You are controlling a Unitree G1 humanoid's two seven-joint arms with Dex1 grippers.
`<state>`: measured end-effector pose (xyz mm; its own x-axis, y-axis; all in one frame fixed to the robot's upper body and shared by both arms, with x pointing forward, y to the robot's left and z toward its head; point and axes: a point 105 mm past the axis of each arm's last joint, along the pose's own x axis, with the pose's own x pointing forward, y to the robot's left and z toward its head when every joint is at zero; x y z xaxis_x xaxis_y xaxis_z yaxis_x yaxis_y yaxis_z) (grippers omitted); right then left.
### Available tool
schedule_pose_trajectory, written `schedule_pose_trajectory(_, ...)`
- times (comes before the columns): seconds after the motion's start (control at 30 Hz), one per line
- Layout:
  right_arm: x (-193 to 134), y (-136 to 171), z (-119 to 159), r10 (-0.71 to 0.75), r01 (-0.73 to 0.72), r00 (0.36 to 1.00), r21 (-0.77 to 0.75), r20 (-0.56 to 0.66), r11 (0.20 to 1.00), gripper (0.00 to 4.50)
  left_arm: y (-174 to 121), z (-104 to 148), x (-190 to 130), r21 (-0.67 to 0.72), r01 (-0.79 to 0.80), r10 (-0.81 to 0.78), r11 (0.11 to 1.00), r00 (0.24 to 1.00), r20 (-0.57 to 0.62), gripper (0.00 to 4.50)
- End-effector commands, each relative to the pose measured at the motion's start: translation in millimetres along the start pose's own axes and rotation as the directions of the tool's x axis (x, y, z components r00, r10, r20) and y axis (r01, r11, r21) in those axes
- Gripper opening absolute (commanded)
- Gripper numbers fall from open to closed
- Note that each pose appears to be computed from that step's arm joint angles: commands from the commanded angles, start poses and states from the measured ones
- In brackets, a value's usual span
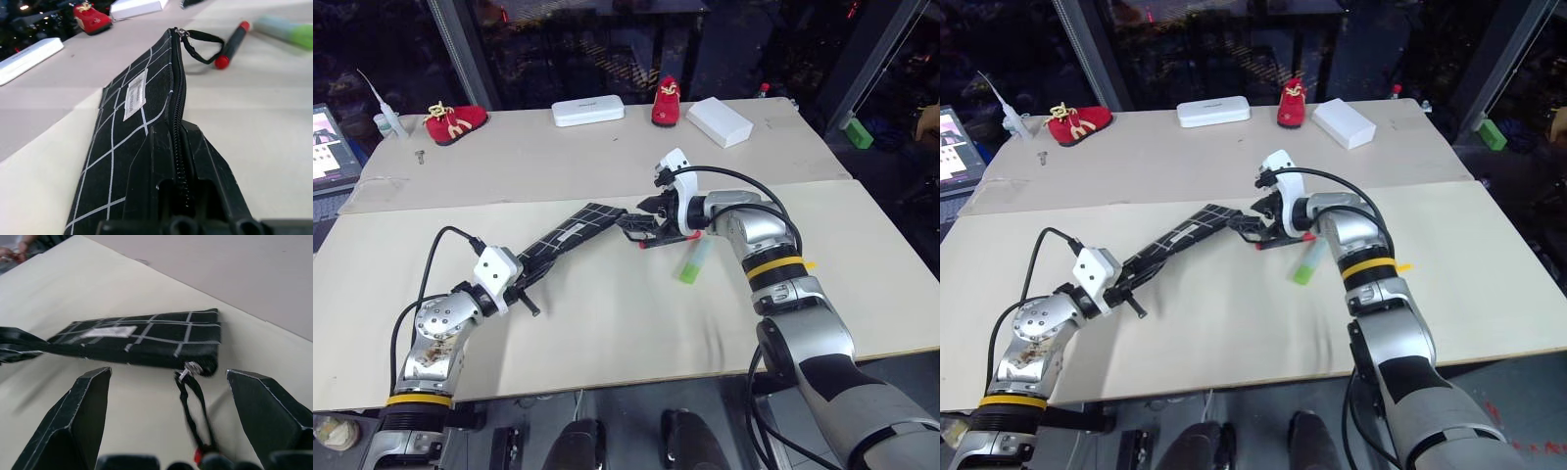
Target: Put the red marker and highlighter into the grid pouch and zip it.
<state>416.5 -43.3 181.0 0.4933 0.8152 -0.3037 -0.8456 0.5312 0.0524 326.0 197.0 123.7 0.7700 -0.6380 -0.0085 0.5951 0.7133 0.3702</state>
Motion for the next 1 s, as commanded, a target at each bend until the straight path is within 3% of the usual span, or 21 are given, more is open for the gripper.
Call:
schedule_pose_trajectory(0.03, 0, 0, 13, -0.011, 0.012, 1.0, -0.035, 0.026, 0.999, 4.14, 9, 13, -5, 0.021, -0.029, 0.029, 0.999, 0.999, 0.039, 0.0)
schedule_pose_trajectory(0.33, 13, -9, -7, -0.079, 0.078, 0.997, -0.04, -0.027, 0.996, 4.14, 6, 11, -6, -0.004, -0.019, 0.02, 1.0, 0.999, 0.05, 0.0)
schedule_pose_trajectory(0.73, 30, -11, -15, -0.111, 0.11, 0.993, -0.03, -0.032, 0.993, 4.14, 4, 13, -8, -0.017, -0.019, 0.02, 1.0, 0.998, 0.066, 0.0)
schedule_pose_trajectory(0.83, 33, -4, -8, -0.057, 0.057, 0.998, -0.046, 0.0, 0.997, 3.38, 3, 12, -10, -0.022, -0.023, 0.024, 1.0, 0.998, 0.065, 0.0)
schedule_pose_trajectory(1.0, 33, 1, -8, -0.014, 0.014, 1.0, -0.064, 0.001, 0.998, 1.7, 2, 11, -11, -0.03, -0.032, 0.034, 0.999, 0.997, 0.068, 0.0)
